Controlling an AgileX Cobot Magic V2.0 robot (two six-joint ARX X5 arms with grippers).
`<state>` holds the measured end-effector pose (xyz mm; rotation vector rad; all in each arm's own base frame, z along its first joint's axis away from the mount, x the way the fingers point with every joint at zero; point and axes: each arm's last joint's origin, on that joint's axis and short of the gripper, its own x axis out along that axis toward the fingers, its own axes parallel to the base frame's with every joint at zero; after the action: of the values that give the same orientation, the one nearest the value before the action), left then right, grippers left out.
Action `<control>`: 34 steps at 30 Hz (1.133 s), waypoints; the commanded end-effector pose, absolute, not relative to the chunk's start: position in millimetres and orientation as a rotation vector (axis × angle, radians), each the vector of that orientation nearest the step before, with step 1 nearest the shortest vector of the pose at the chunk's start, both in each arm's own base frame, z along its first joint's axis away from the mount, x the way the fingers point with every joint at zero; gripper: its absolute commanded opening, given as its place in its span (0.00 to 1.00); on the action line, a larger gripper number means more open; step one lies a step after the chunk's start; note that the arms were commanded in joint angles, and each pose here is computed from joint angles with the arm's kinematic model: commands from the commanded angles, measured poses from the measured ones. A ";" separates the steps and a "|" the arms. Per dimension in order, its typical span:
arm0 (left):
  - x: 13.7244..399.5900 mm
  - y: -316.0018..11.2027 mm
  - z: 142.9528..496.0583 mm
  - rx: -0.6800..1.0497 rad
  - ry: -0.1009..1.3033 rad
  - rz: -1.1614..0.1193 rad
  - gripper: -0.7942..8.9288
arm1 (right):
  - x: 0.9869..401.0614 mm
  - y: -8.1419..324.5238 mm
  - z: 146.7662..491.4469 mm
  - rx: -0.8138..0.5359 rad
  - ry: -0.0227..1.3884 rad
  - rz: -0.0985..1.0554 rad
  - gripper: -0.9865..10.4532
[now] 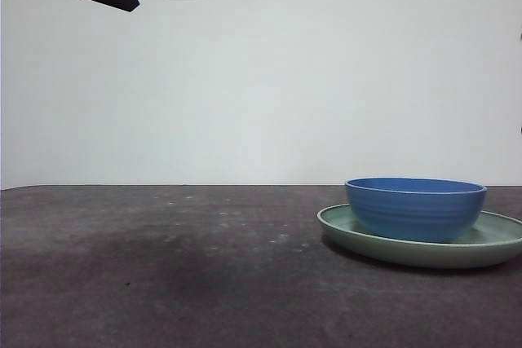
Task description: Pick up the blue bowl, put it on the green plate, put it on desk
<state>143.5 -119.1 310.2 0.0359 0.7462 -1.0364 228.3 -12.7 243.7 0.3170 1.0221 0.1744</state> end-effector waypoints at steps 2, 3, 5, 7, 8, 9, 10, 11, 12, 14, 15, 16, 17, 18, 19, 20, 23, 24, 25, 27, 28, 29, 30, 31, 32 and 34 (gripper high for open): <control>144.1 -121.0 312.7 0.050 0.726 -1.053 0.34 | 247.8 -13.7 232.2 0.296 1.033 0.196 0.40; 144.1 -121.0 312.7 0.050 0.726 -1.053 0.34 | 251.5 -13.6 228.4 0.297 1.038 0.199 0.39; 144.1 -121.1 312.8 0.050 0.726 -1.053 0.34 | 259.9 -12.6 219.9 0.297 1.045 0.208 0.36; 144.2 -121.1 312.7 0.050 0.726 -1.053 0.34 | 266.6 -12.7 211.5 0.303 1.058 0.214 0.36; 144.2 -121.1 312.7 0.050 0.727 -1.053 0.34 | 269.4 -12.7 207.0 0.307 1.068 0.216 0.36; 144.2 -121.1 312.7 0.050 0.727 -1.053 0.34 | 272.0 -12.7 202.9 0.311 1.076 0.219 0.36; 144.2 -121.1 312.7 0.050 0.727 -1.053 0.34 | 274.7 -12.4 198.6 0.314 1.085 0.225 0.36; 144.2 -121.1 312.7 0.050 0.726 -1.052 0.34 | 277.2 -12.0 194.3 0.316 1.094 0.228 0.36; 144.2 -121.1 312.7 0.050 0.726 -1.052 0.34 | 279.4 -11.4 191.0 0.316 1.099 0.230 0.35; 144.2 -121.1 312.7 0.050 0.726 -1.052 0.34 | 284.1 -10.3 183.6 0.315 1.108 0.234 0.34; 144.2 -121.1 312.7 0.050 0.726 -1.052 0.34 | 286.0 -9.9 180.7 0.315 1.111 0.235 0.33; 144.2 -121.1 312.7 0.050 0.727 -1.052 0.34 | 287.6 -9.2 177.9 0.314 1.115 0.237 0.31; 144.2 -121.1 312.7 0.049 0.727 -1.052 0.34 | 289.5 -8.4 174.8 0.312 1.118 0.240 0.30; 144.2 -121.1 312.7 0.049 0.727 -1.052 0.34 | 290.3 -7.8 173.2 0.312 1.120 0.242 0.30; 144.2 -121.1 312.7 0.049 0.727 -1.052 0.34 | 291.5 -6.9 171.4 0.310 1.121 0.245 0.29; 144.2 -121.1 312.7 0.049 0.727 -1.052 0.34 | 292.3 -6.0 170.4 0.309 1.121 0.250 0.27; 144.2 -121.1 312.7 0.049 0.727 -1.052 0.34 | 293.9 -4.2 170.1 0.302 1.110 0.258 0.22; 144.2 -121.1 312.7 0.049 0.727 -1.052 0.34 | 294.3 -3.7 170.5 0.301 1.105 0.260 0.20; 144.2 -121.1 312.7 0.049 0.727 -1.052 0.34 | 294.5 -3.6 170.5 0.301 1.102 0.262 0.19; 144.2 -121.1 312.7 0.049 0.727 -1.052 0.34 | 294.5 -3.5 170.5 0.302 1.103 0.264 0.17; 144.2 -121.1 312.7 0.048 0.727 -1.052 0.34 | 294.5 -3.5 170.5 0.302 1.103 0.264 0.17; 144.2 -121.1 312.7 0.046 0.729 -1.051 0.34 | 294.5 -3.5 170.5 0.302 1.103 0.264 0.17; 144.2 -121.1 312.7 0.046 0.729 -1.051 0.34 | 294.5 -3.5 170.5 0.302 1.103 0.264 0.17; 144.2 -121.1 312.7 0.046 0.729 -1.051 0.34 | 294.5 -3.5 170.5 0.302 1.103 0.264 0.16; 144.2 -121.1 312.7 0.046 0.729 -1.051 0.34 | 294.5 -3.5 170.5 0.302 1.103 0.264 0.16; 144.2 -121.1 312.7 0.046 0.729 -1.051 0.34 | 294.5 -3.5 170.5 0.302 1.103 0.264 0.15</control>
<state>143.6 -119.1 310.3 0.0416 0.7411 -1.0396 289.4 -4.0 169.7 0.3127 1.1114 0.2527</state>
